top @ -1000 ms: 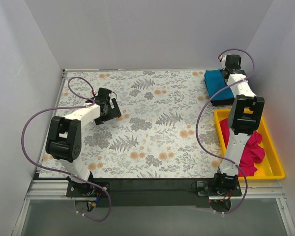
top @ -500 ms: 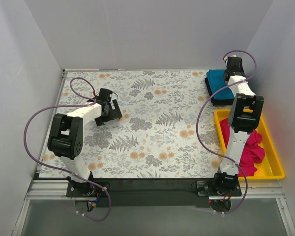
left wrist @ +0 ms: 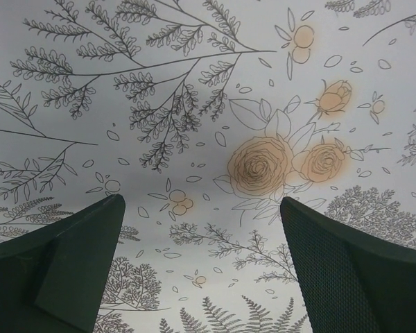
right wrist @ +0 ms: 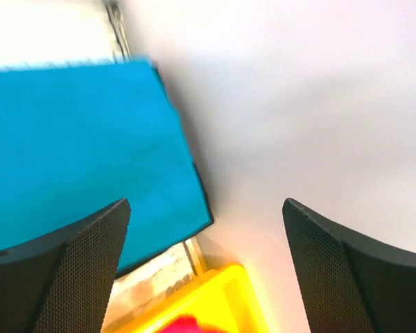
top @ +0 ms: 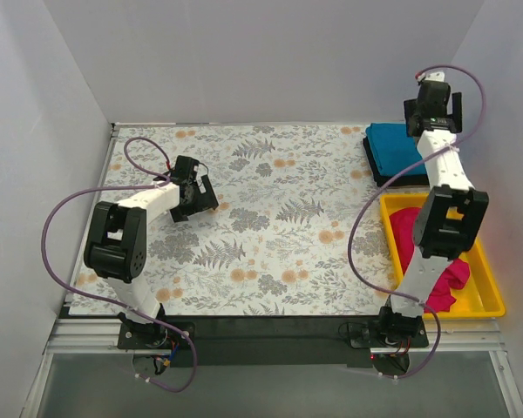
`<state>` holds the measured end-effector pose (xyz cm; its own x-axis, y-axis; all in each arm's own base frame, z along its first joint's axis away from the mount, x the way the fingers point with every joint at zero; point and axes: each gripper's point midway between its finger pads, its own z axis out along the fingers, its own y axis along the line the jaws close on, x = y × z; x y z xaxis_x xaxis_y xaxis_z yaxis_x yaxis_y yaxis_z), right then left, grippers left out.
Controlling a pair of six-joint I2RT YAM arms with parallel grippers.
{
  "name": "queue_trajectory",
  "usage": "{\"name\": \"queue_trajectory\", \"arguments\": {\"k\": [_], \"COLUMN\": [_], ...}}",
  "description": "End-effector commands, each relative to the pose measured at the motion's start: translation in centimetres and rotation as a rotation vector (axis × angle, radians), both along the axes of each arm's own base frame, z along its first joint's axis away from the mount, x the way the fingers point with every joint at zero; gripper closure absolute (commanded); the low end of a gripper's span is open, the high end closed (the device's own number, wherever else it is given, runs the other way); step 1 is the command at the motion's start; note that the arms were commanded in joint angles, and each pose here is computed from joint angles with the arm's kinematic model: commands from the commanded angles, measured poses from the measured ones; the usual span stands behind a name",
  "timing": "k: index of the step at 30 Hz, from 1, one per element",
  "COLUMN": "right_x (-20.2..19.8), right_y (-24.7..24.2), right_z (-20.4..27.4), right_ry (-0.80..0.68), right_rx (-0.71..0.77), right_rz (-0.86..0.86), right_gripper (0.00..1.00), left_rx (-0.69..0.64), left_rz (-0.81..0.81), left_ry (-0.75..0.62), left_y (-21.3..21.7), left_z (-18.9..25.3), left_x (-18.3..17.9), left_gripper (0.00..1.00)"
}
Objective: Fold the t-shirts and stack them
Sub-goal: Reset both grippers
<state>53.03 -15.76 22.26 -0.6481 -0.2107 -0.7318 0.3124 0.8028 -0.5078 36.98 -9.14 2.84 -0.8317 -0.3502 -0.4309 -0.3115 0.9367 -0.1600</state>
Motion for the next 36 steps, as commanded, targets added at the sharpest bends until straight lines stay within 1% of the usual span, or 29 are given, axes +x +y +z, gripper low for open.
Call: {"name": "queue_trajectory", "arguments": {"k": [1, 2, 3, 4, 5, 6, 7, 8, 9, 10, 11, 12, 13, 14, 15, 16, 17, 18, 20, 21, 23, 24, 26, 27, 28, 29, 31, 35, 36], "right_x": [-3.2, -5.0, -6.0, -7.0, -8.1, -10.1, -11.1, -12.1, -14.2, -15.1, -16.1, -18.3, -19.0, -20.1, -22.2, -23.1, -24.0, -25.5, -27.1, -28.4, -29.5, -30.9, -31.3, -32.1, -32.0, -32.2, -32.8, -32.9, -33.2], "right_y": [3.0, 3.7, 4.4, 5.2, 5.6, 5.9, 6.4, 6.7, 7.2, 8.1, 8.6, 9.4, 9.9, 10.3, 11.4, 11.4, 11.7, 13.0, 13.0, 13.6, 14.4, 14.9, 15.3, 15.3, 15.6, 15.7, 16.2, 16.5, 16.6], "right_z": [9.8, 12.4, 13.1, 11.9, 12.3, 14.4, 13.1, 13.4, 15.2, 15.6, 14.4, 16.5, 16.0, 16.7, 18.6, 18.8, 19.0, 19.0, 18.5, 17.4, 16.3, 16.5, 14.5, 14.4, 13.2, 12.9, 12.4, 10.2, 10.0], "right_ry": [-0.269, -0.326, -0.344, -0.321, -0.344, -0.401, -0.379, -0.397, -0.452, -0.468, -0.464, -0.556, -0.577, -0.619, -0.693, -0.719, -0.741, -0.763, -0.785, -0.787, -0.782, -0.816, -0.787, -0.809, -0.783, -0.785, -0.794, -0.776, -0.783], "right_rx": [0.139, 0.160, 0.183, 0.219, 0.244, 0.250, 0.268, 0.288, 0.293, 0.314, 0.337, 0.366, 0.389, 0.399, 0.401, 0.392, 0.388, 0.395, 0.379, 0.382, 0.370, 0.383, 0.363, 0.364, 0.369, 0.370, 0.375, 0.384, 0.385], "right_rz": [0.054, 0.074, 0.094, 0.119, 0.120, 0.126, 0.135, 0.134, 0.152, 0.195, 0.205, 0.221, 0.239, 0.250, 0.283, 0.269, 0.269, 0.309, 0.288, 0.322, 0.384, 0.421, 0.461, 0.472, 0.482, 0.495, 0.533, 0.551, 0.557], "right_gripper": [0.02, 0.02, 0.02, 0.02, 0.02, 0.02, 0.02, 0.02, 0.02, 0.02, 0.02, 0.02, 0.02, 0.02, 0.02, 0.02, 0.02, 0.02, 0.02, 0.02, 0.02, 0.02, 0.02, 0.02, 0.02, 0.02, 0.02, 0.02, 0.02], "left_rx": [-0.053, -0.060, -0.067, -0.083, -0.102, -0.127, -0.152, -0.156, -0.162, -0.166, -0.166, -0.164, -0.173, -0.175, -0.179, -0.178, -0.182, -0.155, -0.123, -0.078, -0.054, -0.066, -0.073, -0.096, -0.096, -0.093, -0.104, -0.085, -0.082], "left_rz": [-0.026, -0.025, -0.028, -0.034, -0.041, -0.051, -0.061, -0.061, -0.065, -0.064, -0.063, -0.054, -0.041, -0.036, -0.034, -0.030, -0.027, -0.019, 0.012, 0.042, 0.073, 0.093, 0.116, 0.121, 0.121, 0.123, 0.147, 0.177, 0.167], "left_ry": [-0.118, -0.151, -0.168, -0.182, -0.195, -0.239, -0.253, -0.269, -0.291, -0.331, -0.350, -0.364, -0.426, -0.455, -0.487, -0.519, -0.588, -0.594, -0.668, -0.666, -0.712, -0.793, -0.850, -0.933, -0.965, -0.980, -1.064, -1.123, -1.134], "left_y": [-1.0, -1.0, -1.1, -1.4, -1.7, -2.1, -2.5, -2.5, -2.6, -2.5, -2.4, -2.1, -1.8, -1.6, -1.4, -1.1, -0.7, 0.0, 1.5, 2.6, 3.8, 4.5, 5.2, 5.6, 5.8, 6.0, 6.7, 7.6, 7.4], "left_z": [3.9, 4.9, 5.5, 6.0, 6.4, 7.7, 8.2, 8.7, 9.3, 10.7, 11.5, 12.2, 14.6, 15.8, 17.2, 18.4, 21.1, 21.8, 24.7, 24.9, 26.0, 28.1, 28.7, 30.5, 30.9, 30.4, 31.7, 29.7, 28.2], "left_x": [1.4, 1.7, 1.7, 1.7, 1.7, 1.9, 1.9, 1.7, 1.7, 1.7, 1.5, 1.2, 0.8, 0.5, -0.1, -0.5, -1.5, -2.3, -3.9, -4.8, -6.3, -8.0, -9.4, -10.9, -11.4, -11.8, -13.0, -13.6, -13.2], "left_gripper": [0.05, 0.05, 0.05, 0.04, 0.04, 0.04, 0.04, 0.04, 0.04, 0.04, 0.04, 0.04, 0.04, 0.04, 0.04, 0.04, 0.04, 0.04, 0.04, 0.04, 0.04, 0.04, 0.04, 0.04, 0.04, 0.04, 0.04, 0.02, 0.02]}}
